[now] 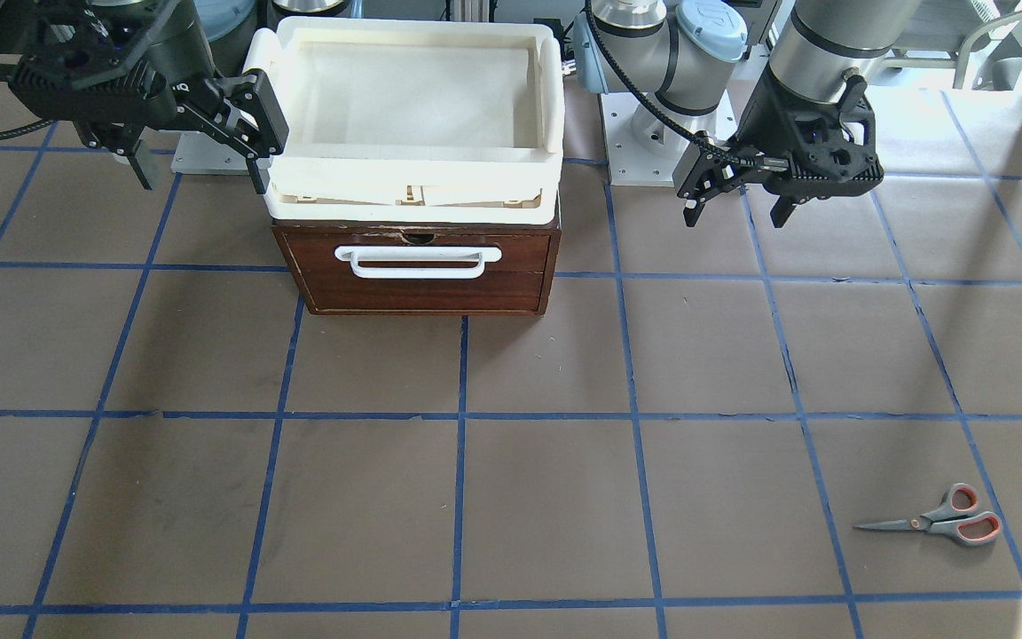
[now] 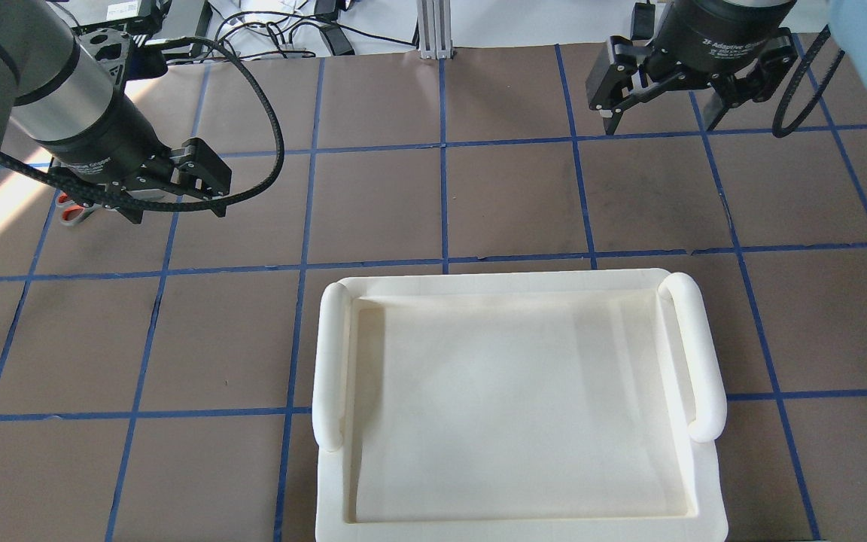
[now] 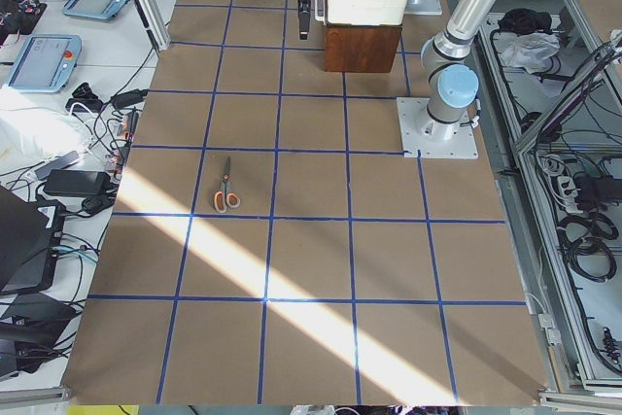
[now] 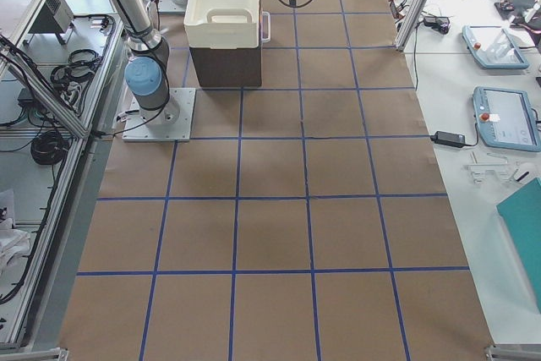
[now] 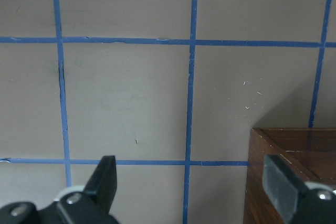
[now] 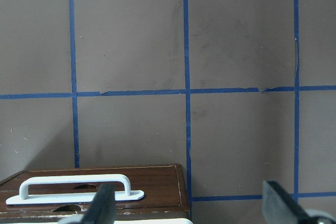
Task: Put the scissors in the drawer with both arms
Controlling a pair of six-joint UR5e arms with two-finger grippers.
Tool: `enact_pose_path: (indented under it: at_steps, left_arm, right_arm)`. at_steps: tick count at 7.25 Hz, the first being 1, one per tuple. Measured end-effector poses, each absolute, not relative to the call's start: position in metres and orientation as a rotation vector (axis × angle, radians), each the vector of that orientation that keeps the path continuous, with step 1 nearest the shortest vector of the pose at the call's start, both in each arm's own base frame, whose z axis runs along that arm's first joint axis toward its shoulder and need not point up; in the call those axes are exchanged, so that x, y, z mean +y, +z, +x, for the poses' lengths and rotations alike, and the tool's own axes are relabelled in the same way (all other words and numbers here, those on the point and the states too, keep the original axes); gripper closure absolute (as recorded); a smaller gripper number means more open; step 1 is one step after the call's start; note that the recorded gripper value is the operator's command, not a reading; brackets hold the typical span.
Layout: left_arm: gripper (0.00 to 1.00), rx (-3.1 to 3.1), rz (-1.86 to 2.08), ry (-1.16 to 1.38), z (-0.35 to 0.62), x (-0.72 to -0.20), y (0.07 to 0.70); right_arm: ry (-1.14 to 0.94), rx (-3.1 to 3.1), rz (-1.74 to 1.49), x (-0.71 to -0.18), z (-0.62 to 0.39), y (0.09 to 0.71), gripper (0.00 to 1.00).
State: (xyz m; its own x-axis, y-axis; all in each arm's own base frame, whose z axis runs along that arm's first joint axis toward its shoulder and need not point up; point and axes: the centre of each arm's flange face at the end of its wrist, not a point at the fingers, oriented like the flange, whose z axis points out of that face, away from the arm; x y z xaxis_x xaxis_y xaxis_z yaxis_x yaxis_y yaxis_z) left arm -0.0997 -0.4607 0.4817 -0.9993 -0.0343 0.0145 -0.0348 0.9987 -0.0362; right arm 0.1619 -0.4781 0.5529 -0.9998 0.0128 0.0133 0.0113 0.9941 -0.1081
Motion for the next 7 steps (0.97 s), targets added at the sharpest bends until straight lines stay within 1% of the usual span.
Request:
enact_pose_path:
  at_steps: [4, 6, 7]
  left_arm:
    - [0.0, -3.137, 0.056, 0.054, -0.099, -0.458, 0.483]
    - [0.0, -3.139, 0.041, 0.046, -0.097, -0.459, 0.483]
    - [0.0, -3.144, -0.043, 0.043, -0.095, -0.461, 0.482]
  right_arm:
    - [0.142, -3.122, -0.017, -0.477, 0.162, 0.546, 0.0]
    - [0.012, -3.174, -0.01, -0.476, 0.172, 0.507, 0.0]
    - [-0.07, -3.241, 0.009, -0.479, 0.186, 0.484, 0.0]
